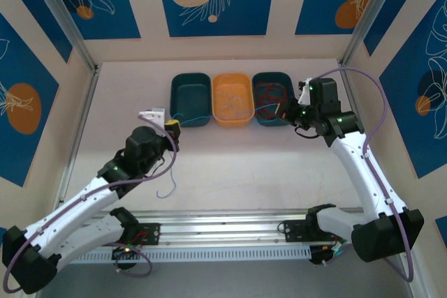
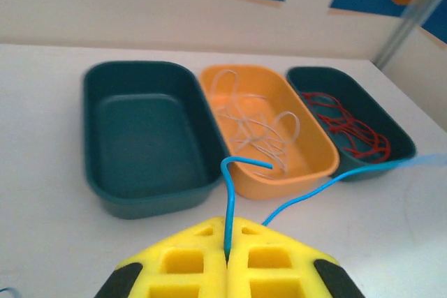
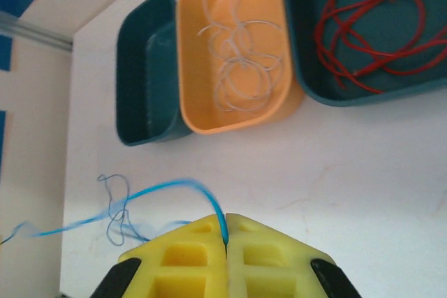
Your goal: Untangle the cables
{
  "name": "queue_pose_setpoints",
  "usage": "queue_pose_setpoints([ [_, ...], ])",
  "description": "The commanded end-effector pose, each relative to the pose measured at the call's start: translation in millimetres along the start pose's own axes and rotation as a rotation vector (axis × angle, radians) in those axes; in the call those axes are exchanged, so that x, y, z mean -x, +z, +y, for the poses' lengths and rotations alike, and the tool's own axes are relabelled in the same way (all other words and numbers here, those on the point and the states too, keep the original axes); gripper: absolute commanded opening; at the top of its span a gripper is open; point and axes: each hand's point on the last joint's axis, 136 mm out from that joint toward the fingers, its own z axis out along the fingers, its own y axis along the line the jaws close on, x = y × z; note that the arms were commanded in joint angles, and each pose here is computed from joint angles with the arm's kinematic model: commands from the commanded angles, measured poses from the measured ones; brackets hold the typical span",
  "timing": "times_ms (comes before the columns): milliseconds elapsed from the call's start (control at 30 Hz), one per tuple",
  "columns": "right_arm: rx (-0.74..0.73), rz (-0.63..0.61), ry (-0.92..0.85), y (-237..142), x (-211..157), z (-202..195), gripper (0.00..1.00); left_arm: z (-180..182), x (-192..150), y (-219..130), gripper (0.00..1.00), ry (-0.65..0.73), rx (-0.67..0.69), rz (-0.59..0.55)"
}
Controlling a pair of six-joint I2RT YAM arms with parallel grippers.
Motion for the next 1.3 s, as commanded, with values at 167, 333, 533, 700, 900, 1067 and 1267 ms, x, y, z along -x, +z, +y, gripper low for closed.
queue_pose_setpoints([
  [167,-0.143,-0.061,0.017,-16,-1,-29,0.0,50,5,-31,0.0,0.097,0.228,-0.041],
  [333,-0.092,-0.046,-0.016,-15,-2,-18,0.0,48,8,-36,0.0,0.101,0.213,-0.054],
  [533,0.077,-0.002,-0.093,-11,-7,24,0.0,34,-5,-22,0.0,0.079,0.138,-0.009],
  [700,0.169,0.047,-0.182,-9,-15,61,0.0,28,-17,-11,0.0,0.061,0.112,0.035],
  [900,0.232,0.074,-0.285,-3,-17,104,0.0,29,-32,-5,0.33,0.028,0.116,0.08],
  [1067,0.278,0.085,-0.352,8,-13,138,0.0,40,-45,-7,0.61,0.006,0.165,0.122],
  [1267,0.317,0.088,-0.434,26,-3,178,0.0,60,-59,-16,0.9,-0.024,0.26,0.153],
])
